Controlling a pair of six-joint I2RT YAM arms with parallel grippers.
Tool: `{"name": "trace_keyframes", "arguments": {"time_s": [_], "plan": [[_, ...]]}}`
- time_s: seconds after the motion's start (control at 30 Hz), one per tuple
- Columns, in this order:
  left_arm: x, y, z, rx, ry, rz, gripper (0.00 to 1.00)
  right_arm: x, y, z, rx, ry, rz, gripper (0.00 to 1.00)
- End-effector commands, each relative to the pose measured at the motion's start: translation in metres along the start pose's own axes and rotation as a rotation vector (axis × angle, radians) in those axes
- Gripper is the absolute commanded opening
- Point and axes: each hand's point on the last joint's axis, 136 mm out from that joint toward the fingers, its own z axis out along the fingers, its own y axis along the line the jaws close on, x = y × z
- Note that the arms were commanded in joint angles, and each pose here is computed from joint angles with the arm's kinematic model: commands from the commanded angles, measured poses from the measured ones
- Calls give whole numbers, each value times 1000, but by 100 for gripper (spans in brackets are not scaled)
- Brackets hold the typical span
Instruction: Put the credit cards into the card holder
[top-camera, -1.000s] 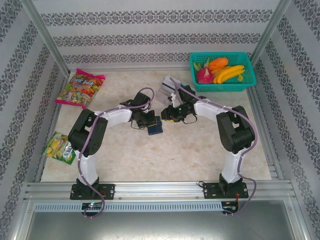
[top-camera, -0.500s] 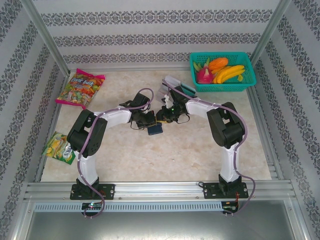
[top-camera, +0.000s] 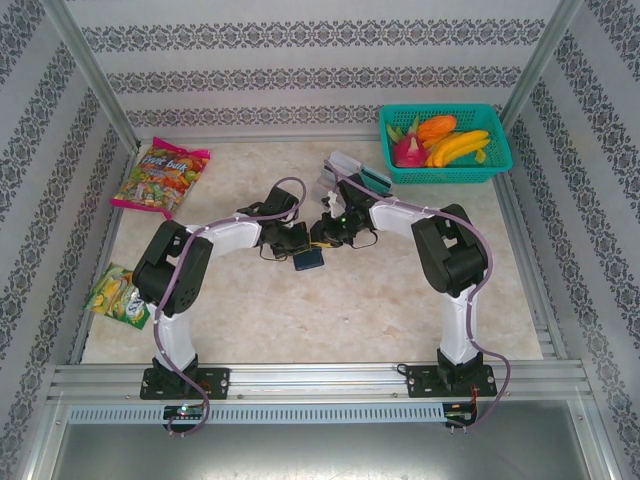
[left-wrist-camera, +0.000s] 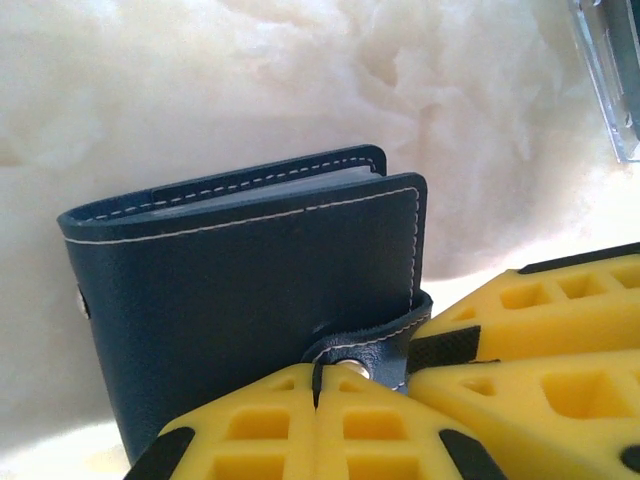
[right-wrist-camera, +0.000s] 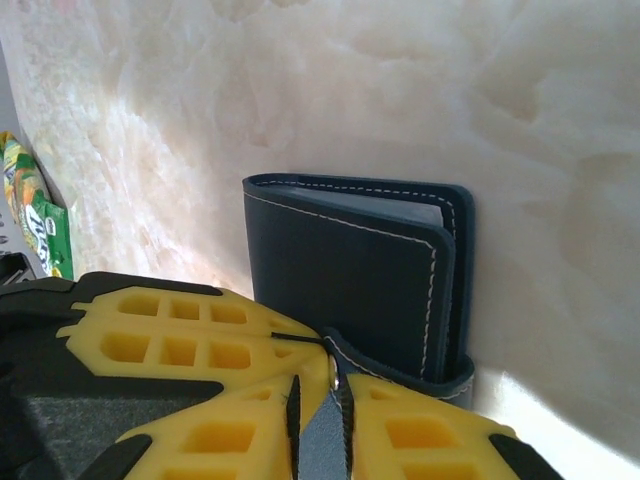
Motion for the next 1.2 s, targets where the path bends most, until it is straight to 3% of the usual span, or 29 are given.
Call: {"name": "trace_keyframes", "arguments": {"time_s": [0.0,0.27,0.77,1.17], "plan": [[19,25,8,-86,35,-30,0,49,-35,32,102,123,70,20],[18,29,6,-82,-5,-47,0,68,-69,36,209,156,85,20],[0,42,-22,-96,-100,-86,0,83,-90,30,398,208,-5,18],[8,51,-7,-88,-58,-105,0,71,-51,25,250,146,-170,19]]}}
